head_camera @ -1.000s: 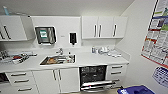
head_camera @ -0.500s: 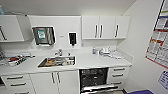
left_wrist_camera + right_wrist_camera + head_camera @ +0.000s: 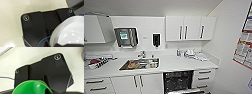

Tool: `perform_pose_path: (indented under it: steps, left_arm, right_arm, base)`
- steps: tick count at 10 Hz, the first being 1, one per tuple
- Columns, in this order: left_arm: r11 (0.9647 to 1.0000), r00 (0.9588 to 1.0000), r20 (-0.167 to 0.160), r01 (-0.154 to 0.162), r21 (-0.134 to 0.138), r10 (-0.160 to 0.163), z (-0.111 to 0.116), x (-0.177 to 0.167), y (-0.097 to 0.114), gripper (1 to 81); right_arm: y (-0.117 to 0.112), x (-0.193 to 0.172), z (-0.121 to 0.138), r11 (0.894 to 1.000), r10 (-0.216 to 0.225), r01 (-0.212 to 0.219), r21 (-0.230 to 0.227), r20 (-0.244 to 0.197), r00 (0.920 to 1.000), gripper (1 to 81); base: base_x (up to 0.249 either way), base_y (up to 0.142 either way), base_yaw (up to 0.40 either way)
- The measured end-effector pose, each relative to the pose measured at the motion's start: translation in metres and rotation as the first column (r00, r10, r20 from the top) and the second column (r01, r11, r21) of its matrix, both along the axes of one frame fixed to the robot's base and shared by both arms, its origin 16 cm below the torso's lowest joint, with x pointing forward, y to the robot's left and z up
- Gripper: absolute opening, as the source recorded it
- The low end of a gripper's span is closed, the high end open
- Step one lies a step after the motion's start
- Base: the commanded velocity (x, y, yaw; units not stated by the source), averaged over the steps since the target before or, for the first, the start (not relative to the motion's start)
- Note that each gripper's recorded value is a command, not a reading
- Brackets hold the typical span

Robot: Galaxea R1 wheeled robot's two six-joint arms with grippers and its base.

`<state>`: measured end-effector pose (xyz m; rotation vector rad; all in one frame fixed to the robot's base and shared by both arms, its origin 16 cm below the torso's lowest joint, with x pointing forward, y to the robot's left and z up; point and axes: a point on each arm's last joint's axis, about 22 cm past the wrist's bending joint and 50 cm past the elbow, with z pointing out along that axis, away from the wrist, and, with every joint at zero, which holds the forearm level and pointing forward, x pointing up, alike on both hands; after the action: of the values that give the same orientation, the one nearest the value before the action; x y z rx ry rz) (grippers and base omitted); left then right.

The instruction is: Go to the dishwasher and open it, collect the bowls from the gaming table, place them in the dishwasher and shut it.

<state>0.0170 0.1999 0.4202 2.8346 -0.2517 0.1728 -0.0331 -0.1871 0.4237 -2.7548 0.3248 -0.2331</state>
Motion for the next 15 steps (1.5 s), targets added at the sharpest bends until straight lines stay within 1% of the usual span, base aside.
perform_pose_path:
  steps: [1,2,3,4,5,7,8,9,10,11,12,15]
  left_arm:
    - [1.0000,0.9991,-0.041,0.005,0.006,-0.005,-0.002,-0.025,0.002,1.0]
    - [0.9999,0.9990,-0.044,0.007,0.008,-0.007,-0.002,-0.022,0.003,1.0]
    - [1.0000,0.9999,-0.013,0.003,0.003,-0.003,-0.001,-0.005,0.001,1.0]
    - [1.0000,1.0000,0.001,0.001,0.000,-0.001,0.000,0.002,0.000,1.0]
    - [1.0000,1.0000,-0.001,0.001,0.001,-0.001,0.000,0.001,0.000,1.0]
    - [1.0000,0.9998,-0.018,0.003,0.007,-0.003,-0.001,-0.010,0.004,1.0]
    - [0.9999,0.9998,-0.020,0.003,0.011,-0.003,-0.001,-0.012,0.007,1.0]
    - [0.9999,0.9999,-0.015,0.003,0.011,-0.003,-0.001,-0.004,0.007,1.0]
    - [1.0000,1.0000,-0.002,0.001,0.001,-0.001,0.000,0.002,0.000,1.0]
    - [1.0000,1.0000,-0.002,0.002,-0.001,-0.002,0.000,0.001,0.000,1.0]
    - [1.0000,0.9999,-0.015,0.003,0.002,-0.003,-0.001,-0.006,0.001,1.0]
    - [1.0000,0.9999,-0.013,0.003,0.001,-0.003,-0.001,-0.005,0.000,1.0]
  right_arm:
    - [0.000,-0.025,-0.002,1.000,0.008,-0.008,-0.004,-0.042,0.9991,1.0]
    - [0.000,-0.018,-0.002,1.000,0.007,-0.007,-0.004,-0.037,0.9993,1.0]
    - [-0.001,-0.001,-0.001,1.000,0.004,-0.004,-0.003,-0.009,0.9999,1.0]
    - [-0.001,0.005,0.000,1.000,0.003,-0.003,-0.002,0.003,1.0000,1.0]
    - [-0.001,0.002,0.000,1.000,0.003,-0.003,-0.002,-0.003,1.0000,1.0]
    - [0.001,-0.006,-0.001,1.000,0.004,-0.004,-0.001,-0.013,0.9999,1.0]
    - [0.006,-0.009,0.000,1.000,0.005,-0.005,0.005,-0.017,0.9998,1.0]
    - [0.004,-0.005,0.000,1.000,0.004,-0.004,0.003,-0.014,0.9999,1.0]
    - [-0.001,0.001,0.000,1.000,0.003,-0.003,-0.002,-0.006,1.0000,1.0]
    - [-0.002,-0.003,-0.001,1.000,0.004,-0.004,-0.005,-0.010,0.9999,1.0]
    - [-0.001,-0.008,-0.001,1.000,0.005,-0.005,-0.004,-0.018,0.9998,1.0]
    - [-0.002,-0.006,-0.001,1.000,0.005,-0.005,-0.005,-0.016,0.9999,1.0]
  base:
    - [0.143,0.000,0.000]
    - [0.140,0.000,0.000]
    - [0.140,0.000,0.000]
    - [0.141,0.000,0.000]
    - [0.140,-0.069,0.000]
    - [0.140,-0.097,0.000]
    - [0.140,-0.102,0.000]
    - [0.140,-0.102,0.000]
    - [0.140,-0.108,0.000]
    - [0.140,-0.107,0.000]
    - [0.140,-0.096,0.000]
    - [0.140,-0.076,0.000]
